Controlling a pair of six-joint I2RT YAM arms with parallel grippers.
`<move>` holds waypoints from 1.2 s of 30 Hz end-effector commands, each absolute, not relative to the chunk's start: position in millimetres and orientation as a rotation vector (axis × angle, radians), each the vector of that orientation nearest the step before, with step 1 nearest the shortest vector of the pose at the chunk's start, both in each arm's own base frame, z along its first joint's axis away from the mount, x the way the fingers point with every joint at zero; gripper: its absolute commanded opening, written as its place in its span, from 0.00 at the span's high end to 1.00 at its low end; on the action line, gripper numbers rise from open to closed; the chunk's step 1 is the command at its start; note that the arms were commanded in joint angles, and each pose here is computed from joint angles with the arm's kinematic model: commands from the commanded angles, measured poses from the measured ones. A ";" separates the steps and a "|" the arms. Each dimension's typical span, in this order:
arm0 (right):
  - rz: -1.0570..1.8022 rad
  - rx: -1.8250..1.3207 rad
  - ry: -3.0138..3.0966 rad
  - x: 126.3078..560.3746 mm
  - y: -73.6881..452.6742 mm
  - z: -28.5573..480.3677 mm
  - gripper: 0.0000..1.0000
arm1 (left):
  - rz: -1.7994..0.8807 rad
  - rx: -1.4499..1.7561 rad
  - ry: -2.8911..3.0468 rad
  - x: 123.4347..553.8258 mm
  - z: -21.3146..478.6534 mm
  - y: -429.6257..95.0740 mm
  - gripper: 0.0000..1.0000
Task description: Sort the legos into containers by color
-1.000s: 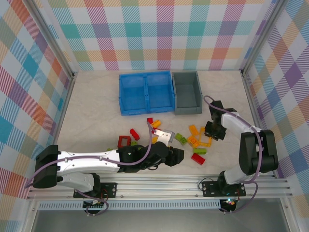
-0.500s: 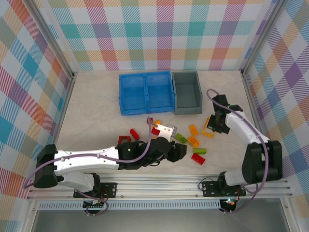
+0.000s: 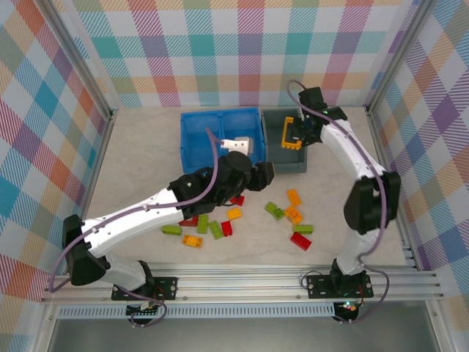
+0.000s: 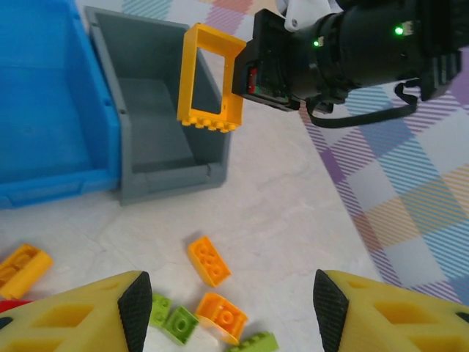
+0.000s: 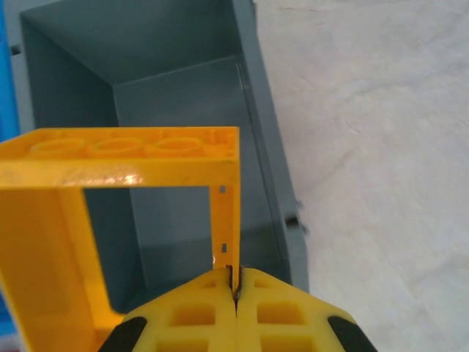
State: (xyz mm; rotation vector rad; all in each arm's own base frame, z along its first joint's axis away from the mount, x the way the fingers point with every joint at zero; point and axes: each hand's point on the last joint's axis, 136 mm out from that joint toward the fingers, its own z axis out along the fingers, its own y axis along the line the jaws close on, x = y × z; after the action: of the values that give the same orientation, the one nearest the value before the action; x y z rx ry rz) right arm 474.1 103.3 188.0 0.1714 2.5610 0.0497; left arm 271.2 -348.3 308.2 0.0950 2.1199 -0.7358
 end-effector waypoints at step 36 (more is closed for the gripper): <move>0.181 0.056 2.499 520.8 140.6 244.2 0.62 | -0.218 0.043 2.245 288.0 264.4 -302.9 0.40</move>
State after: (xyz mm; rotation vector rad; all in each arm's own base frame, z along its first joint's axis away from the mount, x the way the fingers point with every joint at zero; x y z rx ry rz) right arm 541.8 141.8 153.1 0.0178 2.6587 0.1248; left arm 304.9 -354.8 257.0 0.1422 2.2310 -0.3134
